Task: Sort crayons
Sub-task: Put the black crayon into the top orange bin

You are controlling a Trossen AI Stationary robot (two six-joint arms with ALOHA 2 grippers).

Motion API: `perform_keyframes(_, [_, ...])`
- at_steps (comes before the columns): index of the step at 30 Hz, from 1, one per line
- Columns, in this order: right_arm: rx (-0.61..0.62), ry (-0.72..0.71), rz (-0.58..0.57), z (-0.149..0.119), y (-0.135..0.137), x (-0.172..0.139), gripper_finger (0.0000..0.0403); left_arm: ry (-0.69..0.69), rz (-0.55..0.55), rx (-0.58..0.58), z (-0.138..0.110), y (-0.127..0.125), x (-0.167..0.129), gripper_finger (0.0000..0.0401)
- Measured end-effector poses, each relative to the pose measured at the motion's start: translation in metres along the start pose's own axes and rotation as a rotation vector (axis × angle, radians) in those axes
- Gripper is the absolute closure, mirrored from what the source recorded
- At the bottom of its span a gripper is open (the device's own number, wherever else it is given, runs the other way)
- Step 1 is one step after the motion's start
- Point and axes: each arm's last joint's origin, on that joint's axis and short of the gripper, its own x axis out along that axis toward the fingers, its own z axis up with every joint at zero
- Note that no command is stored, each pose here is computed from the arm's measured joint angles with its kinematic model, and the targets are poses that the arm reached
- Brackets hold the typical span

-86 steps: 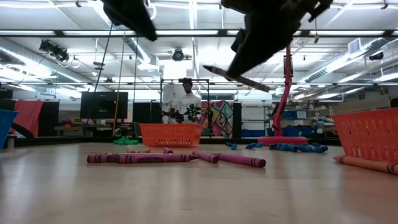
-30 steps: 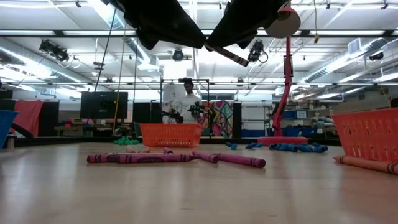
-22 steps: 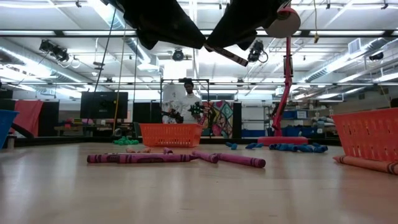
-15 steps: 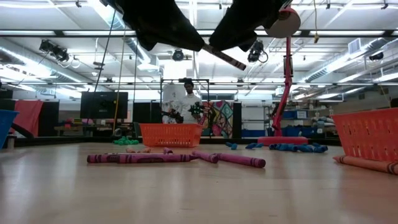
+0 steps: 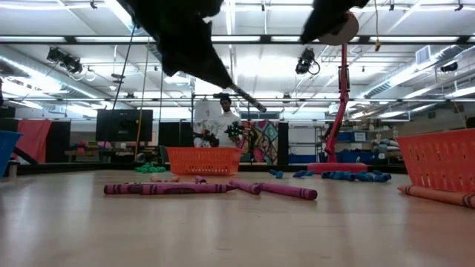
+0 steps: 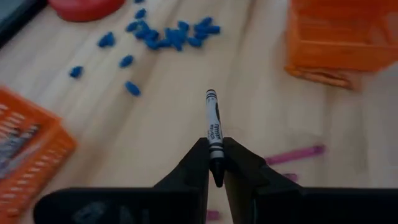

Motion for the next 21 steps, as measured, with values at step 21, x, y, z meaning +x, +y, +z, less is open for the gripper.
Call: perform_keyframes(21, [-0.179, 0.019, -0.14, -0.016, 0.005, -0.034, 0.0258, 0.226, 0.189, 0.155, 0.026, 0.187, 0.005, 0.0363])
